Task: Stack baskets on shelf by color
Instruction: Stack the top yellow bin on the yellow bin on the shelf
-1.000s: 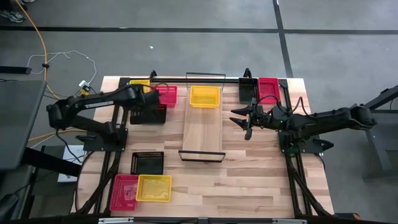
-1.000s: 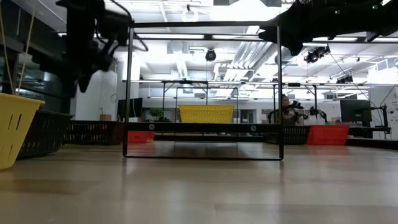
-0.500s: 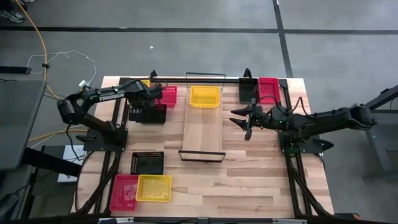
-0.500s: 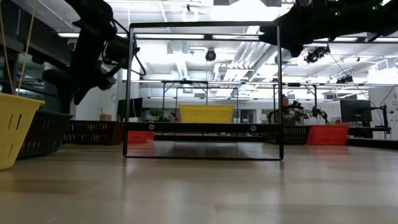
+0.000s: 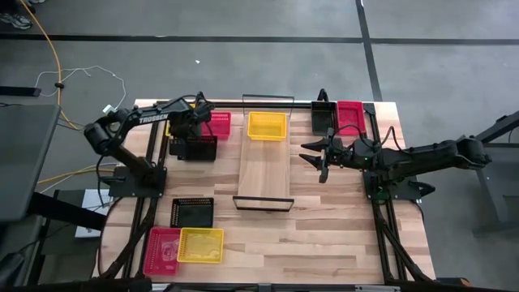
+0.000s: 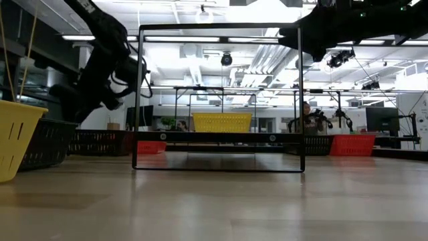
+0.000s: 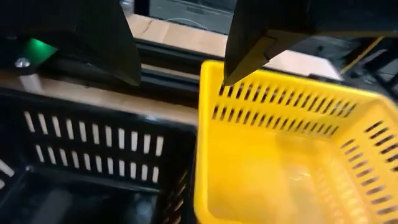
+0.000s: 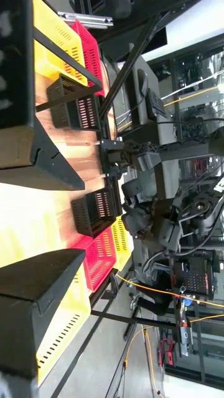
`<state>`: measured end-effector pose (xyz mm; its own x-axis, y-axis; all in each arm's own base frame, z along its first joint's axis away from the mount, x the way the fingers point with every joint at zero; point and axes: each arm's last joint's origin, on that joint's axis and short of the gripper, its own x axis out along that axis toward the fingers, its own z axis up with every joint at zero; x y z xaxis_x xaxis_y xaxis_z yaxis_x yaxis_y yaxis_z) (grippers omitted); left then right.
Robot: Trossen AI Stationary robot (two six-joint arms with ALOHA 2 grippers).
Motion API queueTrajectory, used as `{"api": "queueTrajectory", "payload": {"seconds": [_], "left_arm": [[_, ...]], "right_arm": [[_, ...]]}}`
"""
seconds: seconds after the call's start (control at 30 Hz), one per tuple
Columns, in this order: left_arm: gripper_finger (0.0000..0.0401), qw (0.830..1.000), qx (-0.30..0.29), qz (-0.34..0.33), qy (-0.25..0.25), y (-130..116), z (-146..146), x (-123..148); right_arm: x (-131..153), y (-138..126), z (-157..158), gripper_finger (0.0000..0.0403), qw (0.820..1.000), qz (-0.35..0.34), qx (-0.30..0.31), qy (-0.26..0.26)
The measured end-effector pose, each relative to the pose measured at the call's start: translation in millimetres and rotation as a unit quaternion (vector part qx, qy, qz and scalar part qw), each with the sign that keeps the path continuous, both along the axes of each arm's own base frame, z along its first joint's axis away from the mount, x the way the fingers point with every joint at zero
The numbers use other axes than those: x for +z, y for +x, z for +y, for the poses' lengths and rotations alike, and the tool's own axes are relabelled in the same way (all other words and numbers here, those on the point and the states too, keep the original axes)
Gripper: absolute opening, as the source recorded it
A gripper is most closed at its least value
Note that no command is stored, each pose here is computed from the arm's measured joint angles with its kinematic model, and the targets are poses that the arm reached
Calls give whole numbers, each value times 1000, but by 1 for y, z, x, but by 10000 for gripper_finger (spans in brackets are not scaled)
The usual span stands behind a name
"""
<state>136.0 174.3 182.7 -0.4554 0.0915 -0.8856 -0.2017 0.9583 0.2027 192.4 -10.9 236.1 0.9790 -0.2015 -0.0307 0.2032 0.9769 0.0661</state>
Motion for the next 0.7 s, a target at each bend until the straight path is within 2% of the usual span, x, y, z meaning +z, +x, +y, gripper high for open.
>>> {"api": "queueTrajectory", "payload": {"seconds": [0.37,0.6,0.7], "left_arm": [[216,997,61,36,-15,-1,14,-27],[214,996,71,43,-15,-1,16,-33],[201,997,72,38,-8,0,17,-33]], "right_arm": [[0,0,0,151,1000,0,0,0],[0,0,0,151,1000,0,0,0],[0,0,0,151,1000,-1,0,4]]}}
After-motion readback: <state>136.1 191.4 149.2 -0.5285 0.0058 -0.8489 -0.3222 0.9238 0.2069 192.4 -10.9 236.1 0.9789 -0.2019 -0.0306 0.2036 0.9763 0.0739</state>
